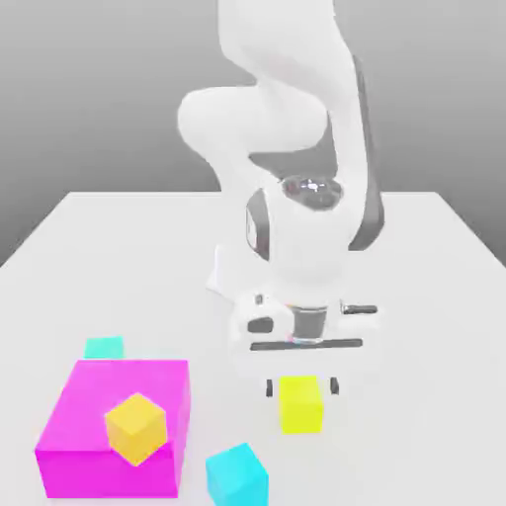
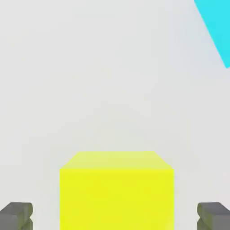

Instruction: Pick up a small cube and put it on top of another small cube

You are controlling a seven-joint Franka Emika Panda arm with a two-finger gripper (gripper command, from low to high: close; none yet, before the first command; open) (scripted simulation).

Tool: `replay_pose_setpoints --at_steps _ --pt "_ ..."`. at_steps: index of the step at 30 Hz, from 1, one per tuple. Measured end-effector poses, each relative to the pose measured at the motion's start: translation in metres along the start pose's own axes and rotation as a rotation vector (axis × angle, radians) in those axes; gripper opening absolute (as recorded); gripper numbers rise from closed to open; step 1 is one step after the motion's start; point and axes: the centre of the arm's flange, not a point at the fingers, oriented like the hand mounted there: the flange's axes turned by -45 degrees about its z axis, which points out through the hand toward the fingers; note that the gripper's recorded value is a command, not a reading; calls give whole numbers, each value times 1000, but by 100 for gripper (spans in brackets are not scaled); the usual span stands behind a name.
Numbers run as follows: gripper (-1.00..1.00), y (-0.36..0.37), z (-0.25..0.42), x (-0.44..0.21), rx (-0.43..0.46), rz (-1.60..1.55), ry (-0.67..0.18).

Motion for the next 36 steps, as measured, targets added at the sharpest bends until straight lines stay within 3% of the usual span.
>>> replay_pose_setpoints --at_steps 7,15,21,27,35,36 --pt "-100 0 -1 0 0 0 1" --pt "-100 9 -64 1 -5 30 1" --pt "-100 148 -92 -16 -20 479 2" --pt "-100 264 -117 -84 -8 929 1" --pt "-100 288 -61 -105 2 1037 1" --pt "100 287 -57 -105 1 1036 1"
